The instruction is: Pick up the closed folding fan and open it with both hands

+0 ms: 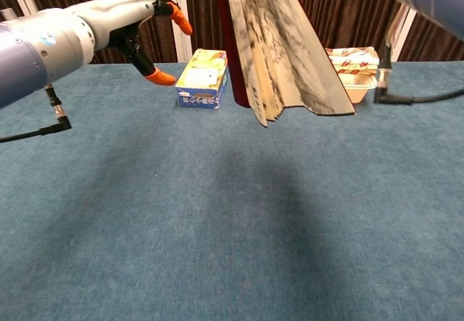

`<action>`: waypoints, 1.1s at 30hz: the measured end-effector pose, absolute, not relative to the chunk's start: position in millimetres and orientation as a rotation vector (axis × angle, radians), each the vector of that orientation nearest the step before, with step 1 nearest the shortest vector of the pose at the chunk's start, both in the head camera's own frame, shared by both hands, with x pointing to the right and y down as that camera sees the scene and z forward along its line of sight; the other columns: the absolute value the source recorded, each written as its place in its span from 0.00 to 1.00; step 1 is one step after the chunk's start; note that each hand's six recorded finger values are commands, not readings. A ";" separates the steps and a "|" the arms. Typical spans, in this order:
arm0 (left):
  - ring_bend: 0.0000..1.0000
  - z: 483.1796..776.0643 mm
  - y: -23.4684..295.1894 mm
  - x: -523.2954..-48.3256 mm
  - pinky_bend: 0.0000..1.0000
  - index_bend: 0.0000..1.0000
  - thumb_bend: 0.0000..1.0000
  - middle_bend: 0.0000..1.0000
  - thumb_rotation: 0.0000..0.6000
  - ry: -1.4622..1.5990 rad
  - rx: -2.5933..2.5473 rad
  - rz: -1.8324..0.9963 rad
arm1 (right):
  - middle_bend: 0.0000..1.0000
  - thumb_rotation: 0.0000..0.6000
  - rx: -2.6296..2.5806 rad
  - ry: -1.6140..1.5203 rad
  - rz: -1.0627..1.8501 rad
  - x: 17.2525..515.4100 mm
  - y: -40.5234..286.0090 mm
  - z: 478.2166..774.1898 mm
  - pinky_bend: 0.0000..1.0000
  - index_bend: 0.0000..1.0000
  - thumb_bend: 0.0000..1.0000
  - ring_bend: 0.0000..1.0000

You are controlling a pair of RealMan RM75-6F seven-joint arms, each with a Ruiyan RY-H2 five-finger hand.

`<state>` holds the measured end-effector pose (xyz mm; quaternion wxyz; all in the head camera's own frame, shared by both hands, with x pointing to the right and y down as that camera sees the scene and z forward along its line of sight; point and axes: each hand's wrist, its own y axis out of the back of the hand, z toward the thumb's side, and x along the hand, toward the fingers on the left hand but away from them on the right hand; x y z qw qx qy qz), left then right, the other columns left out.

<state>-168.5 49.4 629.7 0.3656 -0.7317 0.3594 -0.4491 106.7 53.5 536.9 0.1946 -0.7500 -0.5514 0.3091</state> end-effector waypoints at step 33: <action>0.00 643.2 52.1 -148.4 0.00 0.68 0.58 0.09 1.00 0.999 -1.910 -1.163 | 0.25 1.00 -2.209 -1.564 0.826 84.7 62.9 519.9 0.05 0.71 0.54 0.04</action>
